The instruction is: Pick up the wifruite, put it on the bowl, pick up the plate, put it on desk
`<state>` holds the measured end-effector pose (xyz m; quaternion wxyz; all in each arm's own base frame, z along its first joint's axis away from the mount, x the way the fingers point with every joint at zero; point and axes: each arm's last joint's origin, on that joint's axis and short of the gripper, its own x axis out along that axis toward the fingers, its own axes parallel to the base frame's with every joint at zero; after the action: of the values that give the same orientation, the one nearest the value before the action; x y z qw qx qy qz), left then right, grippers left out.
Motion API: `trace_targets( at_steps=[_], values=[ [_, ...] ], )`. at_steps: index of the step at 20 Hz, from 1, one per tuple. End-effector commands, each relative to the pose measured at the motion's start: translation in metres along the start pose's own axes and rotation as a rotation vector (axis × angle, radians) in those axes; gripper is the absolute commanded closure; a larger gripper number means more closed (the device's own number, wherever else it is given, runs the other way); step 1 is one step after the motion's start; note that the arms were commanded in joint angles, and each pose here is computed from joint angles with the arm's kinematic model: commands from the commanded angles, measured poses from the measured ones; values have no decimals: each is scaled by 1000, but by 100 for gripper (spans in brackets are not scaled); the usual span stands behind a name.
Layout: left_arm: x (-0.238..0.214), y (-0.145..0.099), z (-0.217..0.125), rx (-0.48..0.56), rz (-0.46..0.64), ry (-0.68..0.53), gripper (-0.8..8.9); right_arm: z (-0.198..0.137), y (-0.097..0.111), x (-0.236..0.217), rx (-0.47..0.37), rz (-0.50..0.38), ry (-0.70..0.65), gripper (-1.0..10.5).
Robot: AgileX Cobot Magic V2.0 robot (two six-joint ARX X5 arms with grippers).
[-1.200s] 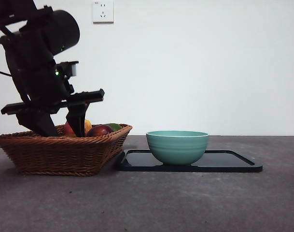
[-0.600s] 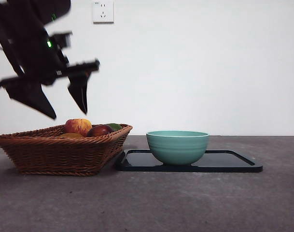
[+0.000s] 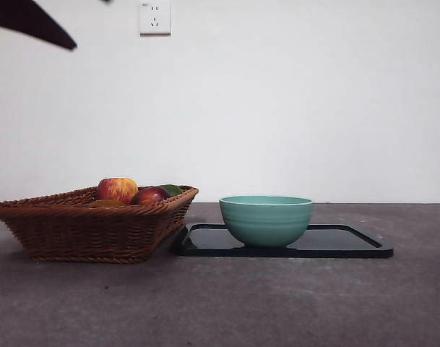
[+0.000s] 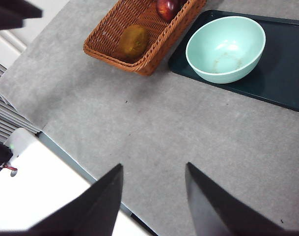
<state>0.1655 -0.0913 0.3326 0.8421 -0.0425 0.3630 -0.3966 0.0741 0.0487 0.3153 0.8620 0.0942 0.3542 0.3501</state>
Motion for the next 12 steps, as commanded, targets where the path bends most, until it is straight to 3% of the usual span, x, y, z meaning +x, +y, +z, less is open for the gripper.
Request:
trace_targets(
  at_steps=[1, 12],
  values=[
    [-10, -8, -4, 78, -74, 13, 470, 4, 3, -4, -18, 5, -20, 744],
    [-19, -12, -13, 111, -83, 49, 470, 4, 3, -4, -2, 5, -20, 744]
  ],
)
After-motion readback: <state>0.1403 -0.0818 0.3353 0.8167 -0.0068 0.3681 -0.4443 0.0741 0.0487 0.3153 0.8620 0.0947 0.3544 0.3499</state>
